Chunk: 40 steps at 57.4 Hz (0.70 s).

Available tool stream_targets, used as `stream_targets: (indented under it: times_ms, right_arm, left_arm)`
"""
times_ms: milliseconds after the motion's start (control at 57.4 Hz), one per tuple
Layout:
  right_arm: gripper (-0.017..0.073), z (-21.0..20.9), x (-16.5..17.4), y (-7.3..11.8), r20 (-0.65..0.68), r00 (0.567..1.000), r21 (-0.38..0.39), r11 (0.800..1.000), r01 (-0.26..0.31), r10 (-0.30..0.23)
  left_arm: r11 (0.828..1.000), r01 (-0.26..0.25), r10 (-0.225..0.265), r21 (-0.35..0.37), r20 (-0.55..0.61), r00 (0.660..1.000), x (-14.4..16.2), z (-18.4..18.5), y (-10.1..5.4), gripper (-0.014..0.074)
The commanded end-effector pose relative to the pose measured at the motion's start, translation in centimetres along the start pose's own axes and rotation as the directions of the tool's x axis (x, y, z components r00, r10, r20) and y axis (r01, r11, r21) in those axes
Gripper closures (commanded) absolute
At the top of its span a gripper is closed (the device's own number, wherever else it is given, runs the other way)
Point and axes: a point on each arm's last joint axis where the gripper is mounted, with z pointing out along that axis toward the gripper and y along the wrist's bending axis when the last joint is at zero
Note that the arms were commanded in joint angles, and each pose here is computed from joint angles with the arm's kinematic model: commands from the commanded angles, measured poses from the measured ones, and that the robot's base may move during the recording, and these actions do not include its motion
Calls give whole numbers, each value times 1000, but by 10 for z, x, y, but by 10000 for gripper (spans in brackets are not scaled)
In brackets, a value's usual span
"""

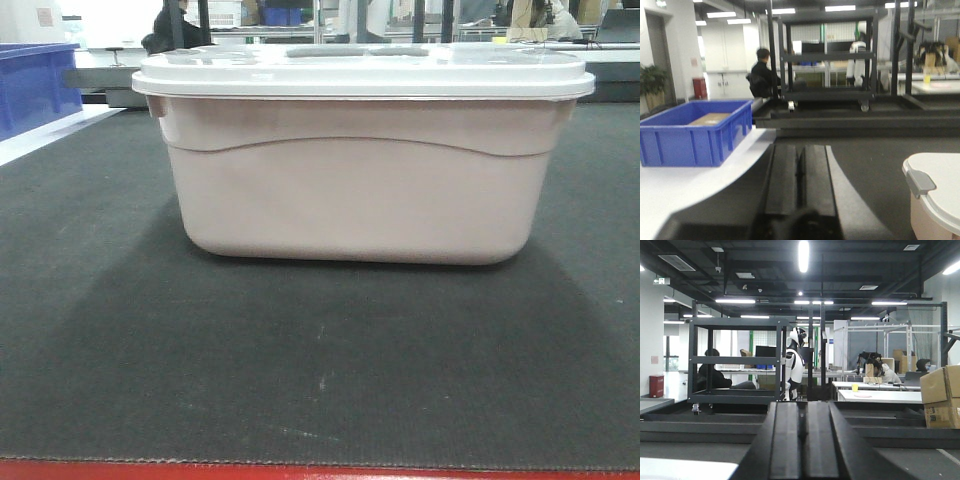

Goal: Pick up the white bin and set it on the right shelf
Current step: 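Move both grippers toward the lid handles at the bin's ends, then close both grippers on the grey lid handles of the pink bin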

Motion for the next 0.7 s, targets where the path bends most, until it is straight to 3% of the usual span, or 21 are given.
stream_targets:
  times_ms: [0, 87, 227, 331, 418, 540, 610, 680]
  right_arm:
    - [455, 22, -23, 1, 26, 1000, 1, 1000, 11, -11]
    - [391, 43, -24, 1, -25, 1000, 4, 1000, 2, -2]
    - [206, 69, -15, 1, -128, 991, 14, 999, -48, 50]
    - [35, 82, -2, 0, -209, 976, 22, 998, -65, 68]
    - [-78, 90, 10, 0, -288, 955, 28, 997, -69, 74]
    - [-82, 96, 17, 2, -402, 907, 38, 992, -119, 124]
    - [-82, 103, 15, 5, -458, 874, 42, 986, -159, 161]
    - [-82, 113, 9, 8, -500, 841, 47, 977, -209, 205]
  left_arm:
    - [1000, 8, -7, 11, -37, 999, -25, 20, 1, 629]
    - [998, 54, -50, 32, -117, 992, -27, 39, -1, 542]
    - [979, 189, -166, 77, -234, 958, -22, 67, -8, 356]
    - [963, 249, -203, 99, -339, 919, -13, 85, -14, 195]
    - [959, 258, -195, 115, -390, 900, -10, 97, -18, 90]
    - [945, 301, -231, 130, -389, 892, -18, 111, -22, 59]
    - [940, 310, -226, 145, -416, 881, -28, 117, -24, 59]
    - [927, 339, -231, 161, -466, 854, -35, 126, -28, 59]
